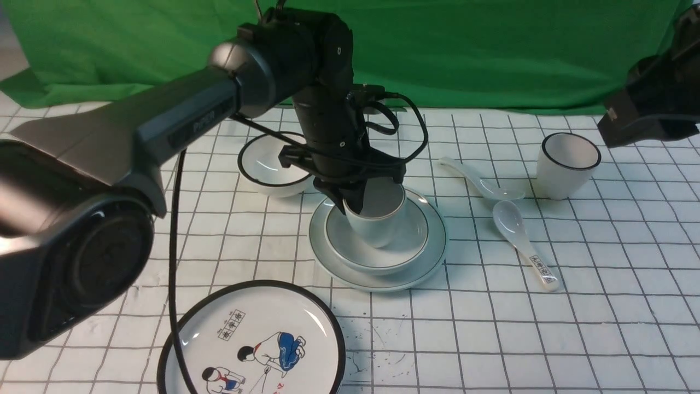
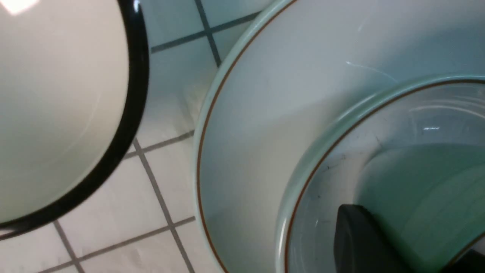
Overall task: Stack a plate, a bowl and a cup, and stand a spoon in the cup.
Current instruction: Use the left arm to put the blue teacup into the blue rice bowl in the middle, then use the right arm to grab a blue soup spoon
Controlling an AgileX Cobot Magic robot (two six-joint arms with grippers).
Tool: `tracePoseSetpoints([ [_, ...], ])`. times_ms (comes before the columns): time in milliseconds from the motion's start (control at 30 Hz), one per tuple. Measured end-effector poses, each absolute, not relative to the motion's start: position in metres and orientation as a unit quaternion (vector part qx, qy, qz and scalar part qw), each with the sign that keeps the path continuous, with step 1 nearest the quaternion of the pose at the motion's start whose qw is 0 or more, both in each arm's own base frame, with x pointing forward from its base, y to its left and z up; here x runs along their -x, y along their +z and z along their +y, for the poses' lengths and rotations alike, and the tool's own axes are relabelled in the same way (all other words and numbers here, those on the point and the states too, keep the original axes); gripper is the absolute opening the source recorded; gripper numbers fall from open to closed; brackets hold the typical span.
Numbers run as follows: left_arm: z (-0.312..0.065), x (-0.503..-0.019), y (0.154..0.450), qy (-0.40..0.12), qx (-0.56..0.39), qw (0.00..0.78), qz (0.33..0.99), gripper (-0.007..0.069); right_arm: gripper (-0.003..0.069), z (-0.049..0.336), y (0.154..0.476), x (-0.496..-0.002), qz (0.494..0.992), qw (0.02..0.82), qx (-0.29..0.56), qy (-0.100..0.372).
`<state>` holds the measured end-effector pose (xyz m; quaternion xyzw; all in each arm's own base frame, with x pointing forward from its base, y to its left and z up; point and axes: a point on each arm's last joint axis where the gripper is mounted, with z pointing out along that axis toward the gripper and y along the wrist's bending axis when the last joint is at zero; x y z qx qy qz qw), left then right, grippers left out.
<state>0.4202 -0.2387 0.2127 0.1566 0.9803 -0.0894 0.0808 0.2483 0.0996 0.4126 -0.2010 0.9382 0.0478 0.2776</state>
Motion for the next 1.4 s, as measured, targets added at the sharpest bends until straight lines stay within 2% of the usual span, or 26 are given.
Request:
tracePoseSetpoints([
  [167, -0.239, -0.420, 0.213, -0.089, -0.156, 0.081, 0.981, 0.0102, 0.0217, 0.100, 0.414, -0.250, 0.935, 0.290, 0.200, 0.050],
  [200, -0.239, -0.420, 0.213, -0.090, -0.155, 0.080, 0.980, 0.0169, 0.0220, 0.101, 0.414, -0.251, 0.934, 0.293, 0.200, 0.050],
  [333, -0.239, -0.420, 0.214, -0.091, -0.155, 0.081, 0.980, 0.0289, 0.0226, 0.101, 0.414, -0.252, 0.933, 0.296, 0.200, 0.051],
  [367, -0.239, -0.419, 0.216, -0.091, -0.156, 0.084, 0.980, 0.0341, 0.0230, 0.100, 0.412, -0.256, 0.932, 0.300, 0.197, 0.046],
  [400, -0.239, -0.419, 0.218, -0.092, -0.156, 0.085, 0.980, 0.0354, 0.0231, 0.099, 0.412, -0.258, 0.932, 0.301, 0.195, 0.046],
  [433, -0.238, -0.418, 0.225, -0.094, -0.156, 0.092, 0.979, 0.0405, 0.0235, 0.095, 0.406, -0.269, 0.935, 0.302, 0.185, 0.035],
  [500, -0.237, -0.416, 0.236, -0.098, -0.157, 0.103, 0.977, 0.0426, 0.0235, 0.092, 0.401, -0.278, 0.937, 0.299, 0.177, 0.029],
  [600, -0.231, -0.405, 0.277, -0.113, -0.157, 0.144, 0.970, 0.0450, 0.0237, 0.081, 0.384, -0.314, 0.947, 0.284, 0.148, 0.012],
  [700, -0.226, -0.395, 0.310, -0.123, -0.166, 0.179, 0.962, 0.0412, 0.0237, 0.081, 0.374, -0.345, 0.950, 0.276, 0.144, 0.004],
  [733, -0.221, -0.386, 0.333, -0.129, -0.175, 0.203, 0.955, 0.0328, 0.0242, 0.087, 0.359, -0.369, 0.951, 0.265, 0.157, -0.002],
  [800, -0.214, -0.374, 0.357, -0.135, -0.183, 0.228, 0.947, 0.0153, 0.0275, 0.099, 0.341, -0.400, 0.949, 0.260, 0.177, -0.004],
  [867, -0.209, -0.364, 0.370, -0.136, -0.192, 0.241, 0.942, 0.0066, 0.0326, 0.107, 0.323, -0.422, 0.949, 0.255, 0.187, -0.005],
  [933, -0.202, -0.352, 0.384, -0.138, -0.195, 0.252, 0.938, 0.0023, 0.0390, 0.118, 0.297, -0.447, 0.948, 0.249, 0.197, -0.005],
  [1000, -0.193, -0.338, 0.388, -0.129, -0.196, 0.251, 0.939, 0.0003, 0.0443, 0.128, 0.270, -0.468, 0.947, 0.245, 0.208, -0.006],
  [1067, -0.189, -0.332, 0.389, -0.122, -0.198, 0.249, 0.940, 0.0001, 0.0456, 0.133, 0.257, -0.476, 0.947, 0.243, 0.210, -0.003],
  [1100, -0.182, -0.322, 0.386, -0.111, -0.198, 0.242, 0.943, 0.0000, 0.0470, 0.140, 0.239, -0.485, 0.947, 0.239, 0.214, 0.003],
  [1400, -0.154, -0.277, 0.357, -0.081, -0.180, 0.181, 0.963, 0.0000, 0.0481, 0.163, 0.175, -0.503, 0.947, 0.229, 0.225, 0.015],
])
